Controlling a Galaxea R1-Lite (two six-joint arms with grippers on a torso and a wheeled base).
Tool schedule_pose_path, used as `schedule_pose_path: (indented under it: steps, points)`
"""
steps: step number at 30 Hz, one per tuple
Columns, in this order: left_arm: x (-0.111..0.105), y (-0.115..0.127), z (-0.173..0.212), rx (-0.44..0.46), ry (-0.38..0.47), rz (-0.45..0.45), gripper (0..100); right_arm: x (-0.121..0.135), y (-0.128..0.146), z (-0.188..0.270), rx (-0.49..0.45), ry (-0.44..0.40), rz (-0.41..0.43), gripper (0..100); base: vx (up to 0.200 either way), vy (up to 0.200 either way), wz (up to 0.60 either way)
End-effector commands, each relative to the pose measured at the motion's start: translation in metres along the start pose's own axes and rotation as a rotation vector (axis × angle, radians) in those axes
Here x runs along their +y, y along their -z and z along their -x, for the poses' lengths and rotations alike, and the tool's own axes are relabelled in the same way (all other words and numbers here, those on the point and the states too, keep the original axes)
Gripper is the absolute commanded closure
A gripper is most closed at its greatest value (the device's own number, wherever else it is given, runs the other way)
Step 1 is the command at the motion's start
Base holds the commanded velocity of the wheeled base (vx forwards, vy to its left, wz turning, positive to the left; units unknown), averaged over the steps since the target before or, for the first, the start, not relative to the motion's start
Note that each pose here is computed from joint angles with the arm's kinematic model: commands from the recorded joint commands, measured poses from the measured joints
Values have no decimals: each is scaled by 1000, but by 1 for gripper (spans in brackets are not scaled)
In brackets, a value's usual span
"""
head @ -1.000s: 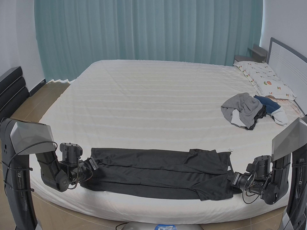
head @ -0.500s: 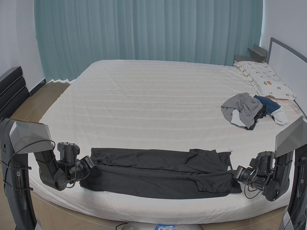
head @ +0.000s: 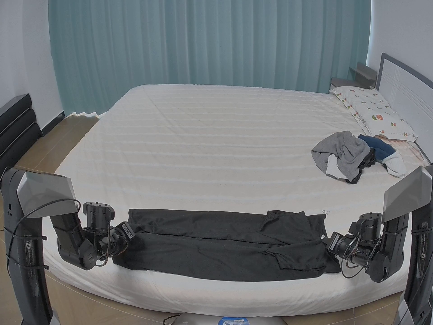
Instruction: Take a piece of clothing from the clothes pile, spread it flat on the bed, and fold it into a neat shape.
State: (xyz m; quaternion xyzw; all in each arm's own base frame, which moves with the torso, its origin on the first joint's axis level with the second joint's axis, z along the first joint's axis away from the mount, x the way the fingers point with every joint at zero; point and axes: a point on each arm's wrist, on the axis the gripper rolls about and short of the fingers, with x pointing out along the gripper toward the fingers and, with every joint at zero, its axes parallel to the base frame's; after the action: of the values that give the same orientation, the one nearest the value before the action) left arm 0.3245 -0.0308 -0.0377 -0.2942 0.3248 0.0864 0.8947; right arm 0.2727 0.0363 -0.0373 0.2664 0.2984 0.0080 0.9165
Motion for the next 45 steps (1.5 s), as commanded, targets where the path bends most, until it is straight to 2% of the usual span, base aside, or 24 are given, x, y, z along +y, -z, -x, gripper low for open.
schedule_pose_path:
  steps: [1,7,12,17,22,31,32,45]
  points:
    - [1,0,1,1,-3,5,0,0,3,-2,6,-5,2,0,0,0,0]
    - [2,-9,20,-12,-1,8,0,5,-9,5,-41,-27,-51,0,0,0,0]
    - [0,-24,39,-55,11,-39,0,5,-19,11,-76,-32,-78,0,0,0,0]
    - [-8,-32,33,-75,61,-29,0,7,-17,9,-69,-39,-126,0,0,0,0]
    - [-11,-27,7,-45,76,37,0,8,-15,9,-61,-39,-128,0,0,0,0]
    - [-6,-12,-4,4,52,19,0,8,-13,9,-56,-41,-127,0,0,0,0]
    - [-5,-10,-5,10,46,15,100,8,-13,9,-56,-41,-127,0,0,0,0]
    - [11,0,6,29,-25,-85,100,10,-10,13,-42,-40,-123,0,0,0,0]
